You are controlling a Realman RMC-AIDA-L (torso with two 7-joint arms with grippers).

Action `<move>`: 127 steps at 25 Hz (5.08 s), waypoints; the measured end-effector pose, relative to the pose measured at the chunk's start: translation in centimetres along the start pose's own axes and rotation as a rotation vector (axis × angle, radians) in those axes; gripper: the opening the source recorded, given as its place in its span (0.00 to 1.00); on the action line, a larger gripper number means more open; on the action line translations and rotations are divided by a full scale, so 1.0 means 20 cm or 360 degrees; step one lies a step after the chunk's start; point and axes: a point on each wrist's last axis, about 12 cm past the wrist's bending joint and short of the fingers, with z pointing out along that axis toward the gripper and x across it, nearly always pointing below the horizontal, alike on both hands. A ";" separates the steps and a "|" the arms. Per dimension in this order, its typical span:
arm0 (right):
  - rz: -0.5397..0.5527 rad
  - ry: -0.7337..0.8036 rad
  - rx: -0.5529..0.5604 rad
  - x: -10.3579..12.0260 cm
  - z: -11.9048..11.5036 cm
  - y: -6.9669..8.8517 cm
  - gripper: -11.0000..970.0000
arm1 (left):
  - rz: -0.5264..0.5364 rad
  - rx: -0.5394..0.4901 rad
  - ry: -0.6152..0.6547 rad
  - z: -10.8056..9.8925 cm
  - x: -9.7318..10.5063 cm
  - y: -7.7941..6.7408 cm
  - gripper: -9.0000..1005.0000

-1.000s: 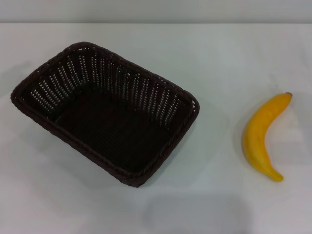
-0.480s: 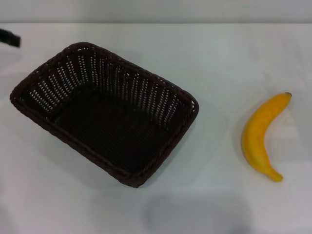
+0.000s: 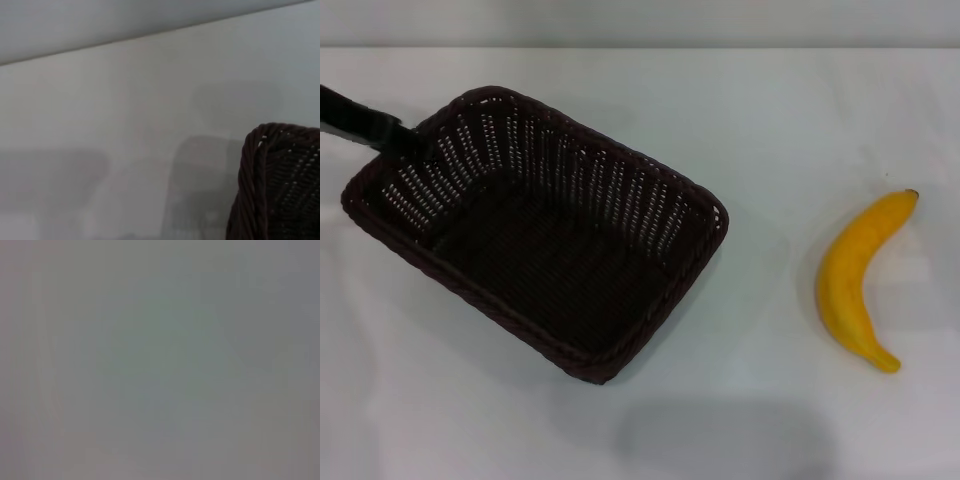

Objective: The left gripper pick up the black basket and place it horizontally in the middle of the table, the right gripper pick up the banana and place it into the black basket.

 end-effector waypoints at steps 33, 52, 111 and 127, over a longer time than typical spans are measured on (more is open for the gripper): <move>-0.0012 -0.0025 -0.0005 -0.02 0.02 -0.01 0.89 | -0.0066 0.0266 -0.0120 -0.02 0.00 -0.06 0.16; -0.0023 -0.0040 -0.0018 -0.03 0.06 0.00 0.89 | -0.0648 0.0452 -0.0548 -0.08 0.29 0.16 0.16; -0.0197 0.0011 -0.0015 -0.04 0.05 -0.06 0.89 | -0.0801 0.0426 -0.0757 0.18 0.31 0.03 0.82; 0.0877 0.0306 -0.0396 -0.14 -0.01 -0.12 0.89 | -0.0516 -0.0194 -0.2020 0.01 0.94 0.18 0.87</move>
